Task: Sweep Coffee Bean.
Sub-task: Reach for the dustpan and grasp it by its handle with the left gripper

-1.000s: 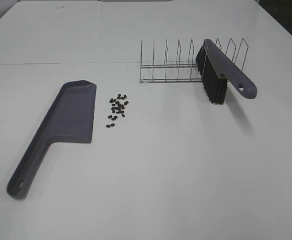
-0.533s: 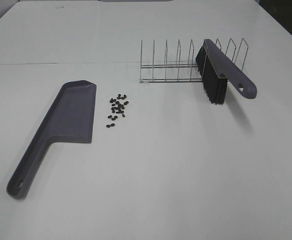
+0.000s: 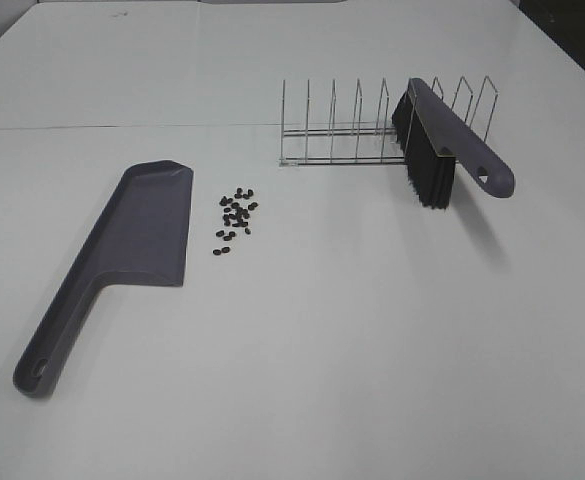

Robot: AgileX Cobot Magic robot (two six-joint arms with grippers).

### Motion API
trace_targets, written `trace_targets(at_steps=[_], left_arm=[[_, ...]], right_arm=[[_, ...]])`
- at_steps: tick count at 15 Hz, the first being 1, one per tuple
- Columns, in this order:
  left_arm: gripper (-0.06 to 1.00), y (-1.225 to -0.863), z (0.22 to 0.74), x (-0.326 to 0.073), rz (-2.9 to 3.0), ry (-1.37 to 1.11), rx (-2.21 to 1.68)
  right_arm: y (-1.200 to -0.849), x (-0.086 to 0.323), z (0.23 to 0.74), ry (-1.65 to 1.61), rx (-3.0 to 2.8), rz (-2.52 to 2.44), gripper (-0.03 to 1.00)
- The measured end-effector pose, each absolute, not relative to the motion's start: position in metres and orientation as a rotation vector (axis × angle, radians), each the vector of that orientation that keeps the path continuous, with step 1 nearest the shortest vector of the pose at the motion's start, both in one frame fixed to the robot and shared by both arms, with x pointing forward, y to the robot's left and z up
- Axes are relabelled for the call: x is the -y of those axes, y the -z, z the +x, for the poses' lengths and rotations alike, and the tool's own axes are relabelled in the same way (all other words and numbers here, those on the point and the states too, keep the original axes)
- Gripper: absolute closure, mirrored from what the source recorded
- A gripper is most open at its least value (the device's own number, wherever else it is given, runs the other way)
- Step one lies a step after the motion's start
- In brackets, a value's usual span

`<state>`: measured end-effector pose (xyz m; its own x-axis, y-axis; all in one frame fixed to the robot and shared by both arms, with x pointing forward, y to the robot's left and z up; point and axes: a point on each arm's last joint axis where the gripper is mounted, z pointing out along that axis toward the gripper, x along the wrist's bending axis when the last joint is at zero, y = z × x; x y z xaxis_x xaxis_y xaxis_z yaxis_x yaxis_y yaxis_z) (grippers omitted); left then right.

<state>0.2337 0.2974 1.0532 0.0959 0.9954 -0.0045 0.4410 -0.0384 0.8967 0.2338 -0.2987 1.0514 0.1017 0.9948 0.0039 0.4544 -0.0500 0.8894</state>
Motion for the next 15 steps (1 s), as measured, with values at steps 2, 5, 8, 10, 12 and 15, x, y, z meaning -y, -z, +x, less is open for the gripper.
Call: trace_targets(at_steps=[2, 5, 8, 10, 12, 15], left_arm=[[0.2, -1.053, 0.234, -0.297, 1.595, -0.899, -1.453], [0.2, -1.067, 0.241, -0.297, 1.535, -0.905, -1.452], [0.2, -1.083, 0.28, -0.295, 1.577, -0.781, -1.572], [0.2, -1.085, 0.314, -0.29, 1.648, -0.639, -1.673], [0.2, -1.081, 0.355, -0.284, 1.713, -0.471, -1.781], [0.2, -1.07, 0.407, -0.278, 1.771, -0.287, -1.89]], right_arm=[[-1.051, 0.299, 0.234, -0.892, -1.455, 1.615, 0.3], [-1.051, 0.299, 0.234, -0.892, -1.455, 1.615, 0.3], [-1.051, 0.299, 0.234, -0.892, -1.455, 1.615, 0.3], [-1.051, 0.299, 0.234, -0.892, -1.455, 1.615, 0.3], [-1.051, 0.299, 0.234, -0.892, -1.455, 1.615, 0.3], [-1.051, 0.299, 0.234, -0.892, -1.455, 1.615, 0.3]])
